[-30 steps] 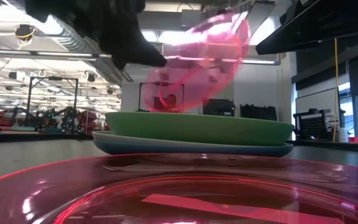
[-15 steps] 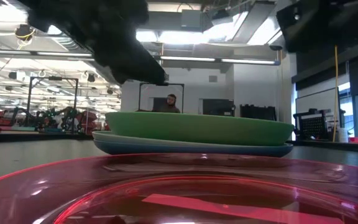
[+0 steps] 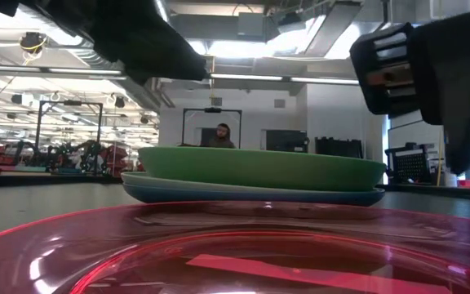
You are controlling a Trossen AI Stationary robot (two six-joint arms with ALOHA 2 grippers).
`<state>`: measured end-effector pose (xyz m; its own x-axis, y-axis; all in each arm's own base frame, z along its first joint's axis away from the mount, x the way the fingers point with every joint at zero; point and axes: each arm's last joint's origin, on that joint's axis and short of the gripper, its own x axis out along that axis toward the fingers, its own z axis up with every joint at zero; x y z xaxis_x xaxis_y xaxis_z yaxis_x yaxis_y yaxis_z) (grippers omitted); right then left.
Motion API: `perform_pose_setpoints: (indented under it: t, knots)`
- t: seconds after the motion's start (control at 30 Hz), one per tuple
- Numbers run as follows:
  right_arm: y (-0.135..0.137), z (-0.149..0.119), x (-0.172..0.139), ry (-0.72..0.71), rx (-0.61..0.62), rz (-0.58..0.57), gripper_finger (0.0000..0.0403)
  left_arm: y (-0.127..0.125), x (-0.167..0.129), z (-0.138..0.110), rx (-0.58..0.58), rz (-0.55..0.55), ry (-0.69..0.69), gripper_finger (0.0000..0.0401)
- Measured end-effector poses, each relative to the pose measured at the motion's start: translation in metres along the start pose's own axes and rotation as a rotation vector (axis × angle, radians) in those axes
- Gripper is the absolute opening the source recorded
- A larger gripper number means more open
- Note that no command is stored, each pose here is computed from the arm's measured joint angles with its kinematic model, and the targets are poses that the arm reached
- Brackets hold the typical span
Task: Stack plastic plates
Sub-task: Stack the transparent red plate on top of the transparent red plate
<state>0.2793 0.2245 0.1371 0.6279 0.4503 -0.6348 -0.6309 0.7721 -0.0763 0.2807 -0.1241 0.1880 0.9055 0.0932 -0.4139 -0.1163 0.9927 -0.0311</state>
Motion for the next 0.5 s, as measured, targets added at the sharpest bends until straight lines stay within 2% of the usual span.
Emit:
perform_pose_setpoints:
  t: [0.23,0.4,0.5]
  knots:
    - [0.008,-0.004,0.022,0.035,-0.004,0.064,0.0172,-0.001,0.0,0.0,-0.068,0.002,-0.002,0.0096]
    - [0.009,-0.005,0.033,0.043,-0.028,0.046,0.0172,-0.002,0.002,-0.002,-0.111,0.004,-0.002,0.0096]
    - [0.008,-0.006,0.035,0.047,-0.004,0.05,0.0158,-0.003,0.005,-0.006,-0.139,0.005,0.005,0.0096]
